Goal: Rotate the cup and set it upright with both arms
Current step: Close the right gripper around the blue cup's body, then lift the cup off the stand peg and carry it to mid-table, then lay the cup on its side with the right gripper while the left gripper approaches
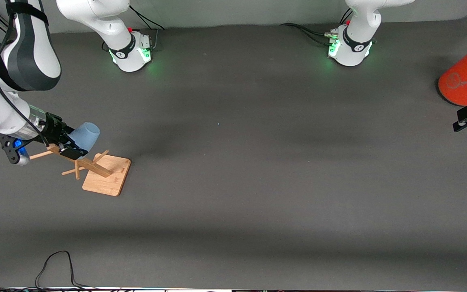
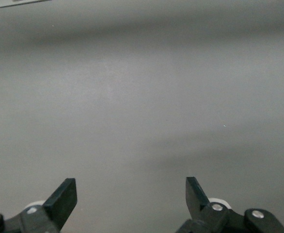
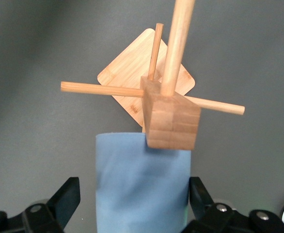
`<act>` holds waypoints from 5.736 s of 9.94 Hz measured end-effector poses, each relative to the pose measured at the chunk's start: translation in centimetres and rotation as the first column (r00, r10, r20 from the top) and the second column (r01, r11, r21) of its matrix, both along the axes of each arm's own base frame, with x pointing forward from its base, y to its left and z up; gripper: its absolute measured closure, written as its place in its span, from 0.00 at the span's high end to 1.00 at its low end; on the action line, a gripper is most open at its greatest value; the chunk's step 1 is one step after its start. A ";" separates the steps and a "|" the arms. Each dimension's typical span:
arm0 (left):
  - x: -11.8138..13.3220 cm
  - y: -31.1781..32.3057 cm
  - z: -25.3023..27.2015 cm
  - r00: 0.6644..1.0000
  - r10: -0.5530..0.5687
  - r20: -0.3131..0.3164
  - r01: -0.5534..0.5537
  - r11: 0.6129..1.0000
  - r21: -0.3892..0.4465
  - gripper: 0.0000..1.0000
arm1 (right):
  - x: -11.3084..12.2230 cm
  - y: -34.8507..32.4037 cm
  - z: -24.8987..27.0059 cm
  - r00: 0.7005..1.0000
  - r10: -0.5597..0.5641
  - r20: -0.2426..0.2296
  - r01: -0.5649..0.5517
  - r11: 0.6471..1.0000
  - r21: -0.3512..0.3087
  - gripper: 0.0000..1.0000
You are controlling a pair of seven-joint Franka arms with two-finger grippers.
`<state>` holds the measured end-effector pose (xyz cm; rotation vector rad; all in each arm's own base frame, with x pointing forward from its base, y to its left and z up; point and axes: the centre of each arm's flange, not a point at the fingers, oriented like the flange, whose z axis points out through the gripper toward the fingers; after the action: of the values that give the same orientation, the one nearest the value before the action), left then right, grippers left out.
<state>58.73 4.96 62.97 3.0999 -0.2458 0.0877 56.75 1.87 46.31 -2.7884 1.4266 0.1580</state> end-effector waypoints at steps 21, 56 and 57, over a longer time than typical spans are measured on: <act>0.1 0.2 -0.2 1.000 0.004 -0.003 -0.004 1.000 0.000 1.00 | -4.7 14.1 6.6 1.000 0.020 0.003 -0.020 1.000 0.002 0.81; 3.1 -16.9 -11.6 0.922 0.321 -0.217 -0.313 0.947 0.070 1.00 | -8.7 57.0 -21.3 0.754 -0.644 0.125 0.656 0.748 -0.101 1.00; 3.2 -17.8 -12.3 0.922 0.316 -0.224 -0.307 0.949 0.075 1.00 | -8.2 56.3 -18.1 0.766 -0.632 0.120 0.643 0.759 -0.104 1.00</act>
<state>61.96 -12.81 50.68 3.1175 0.2585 -0.2771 48.54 58.20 28.21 -2.1724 2.3365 -0.0642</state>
